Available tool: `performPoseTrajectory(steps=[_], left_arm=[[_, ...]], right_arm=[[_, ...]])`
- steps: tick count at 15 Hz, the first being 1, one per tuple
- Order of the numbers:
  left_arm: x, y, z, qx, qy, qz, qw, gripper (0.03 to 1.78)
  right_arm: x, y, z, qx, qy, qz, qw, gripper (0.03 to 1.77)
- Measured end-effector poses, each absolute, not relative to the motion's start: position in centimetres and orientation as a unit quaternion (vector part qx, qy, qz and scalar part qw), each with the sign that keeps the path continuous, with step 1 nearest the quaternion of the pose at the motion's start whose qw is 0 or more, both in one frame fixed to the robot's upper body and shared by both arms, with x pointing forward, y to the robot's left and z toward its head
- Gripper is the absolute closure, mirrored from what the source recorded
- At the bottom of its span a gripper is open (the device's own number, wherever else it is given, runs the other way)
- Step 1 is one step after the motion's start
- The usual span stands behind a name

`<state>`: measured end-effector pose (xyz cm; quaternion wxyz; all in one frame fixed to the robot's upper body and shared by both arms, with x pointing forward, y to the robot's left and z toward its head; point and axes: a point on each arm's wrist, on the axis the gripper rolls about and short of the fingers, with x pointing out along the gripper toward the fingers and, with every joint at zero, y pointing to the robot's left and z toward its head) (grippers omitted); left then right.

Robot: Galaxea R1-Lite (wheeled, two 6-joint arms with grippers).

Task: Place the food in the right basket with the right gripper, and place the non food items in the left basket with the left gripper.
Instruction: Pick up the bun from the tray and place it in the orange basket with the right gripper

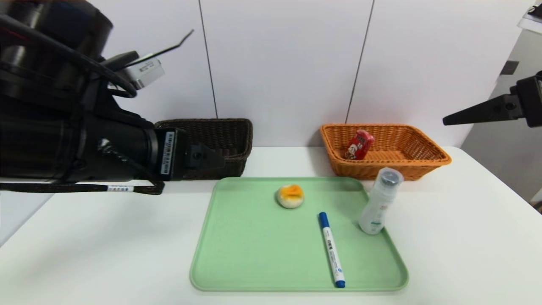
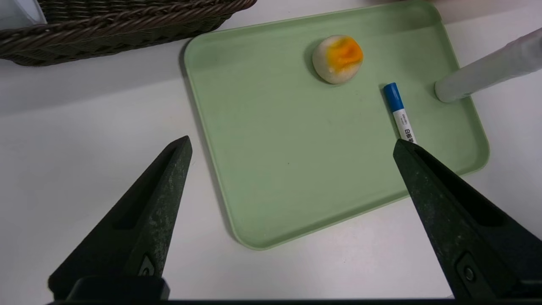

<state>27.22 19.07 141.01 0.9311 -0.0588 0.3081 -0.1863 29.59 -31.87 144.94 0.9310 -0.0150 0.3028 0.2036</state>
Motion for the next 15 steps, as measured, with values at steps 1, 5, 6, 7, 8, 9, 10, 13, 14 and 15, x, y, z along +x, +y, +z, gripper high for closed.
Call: performPoseTrajectory(steps=[1, 5, 6, 7, 8, 9, 10, 13, 14, 15], left_arm=[[27.8, 18.5, 140.6, -0.059, 0.313, -0.186, 0.929, 0.12], [29.0, 17.0, 139.3, -0.047, 0.332, -0.188, 0.923, 0.12], [29.1, 16.7, 139.2, -0.045, 0.334, -0.190, 0.922, 0.12], [29.2, 16.4, 139.1, -0.044, 0.335, -0.193, 0.921, 0.12], [29.3, 16.2, 139.1, -0.043, 0.335, -0.195, 0.921, 0.12], [29.4, 16.0, 139.2, -0.043, 0.334, -0.196, 0.921, 0.12], [29.5, 15.8, 139.2, -0.042, 0.334, -0.198, 0.921, 0.12], [29.7, 15.2, 139.1, -0.040, 0.336, -0.201, 0.919, 0.12], [29.6, 15.2, 139.1, -0.038, 0.337, -0.203, 0.918, 0.12], [29.6, 15.2, 139.2, -0.038, 0.337, -0.203, 0.918, 0.12]], right_arm=[[29.0, -31.9, 144.9, -0.010, 0.303, 0.202, 0.931, 0.11], [27.3, -32.0, 145.4, -0.007, 0.290, 0.201, 0.936, 0.11], [27.1, -31.9, 145.5, -0.009, 0.286, 0.204, 0.936, 0.11], [26.9, -31.7, 145.7, -0.012, 0.281, 0.209, 0.937, 0.11], [26.8, -31.6, 145.8, -0.014, 0.278, 0.211, 0.937, 0.11], [26.8, -31.5, 145.9, -0.015, 0.277, 0.212, 0.937, 0.11], [26.7, -31.5, 145.9, -0.015, 0.276, 0.213, 0.937, 0.11], [26.8, -31.3, 146.0, -0.017, 0.273, 0.220, 0.936, 0.11], [27.0, -31.1, 146.2, -0.019, 0.270, 0.226, 0.936, 0.11], [27.3, -30.6, 146.4, -0.022, 0.268, 0.235, 0.934, 0.11]])
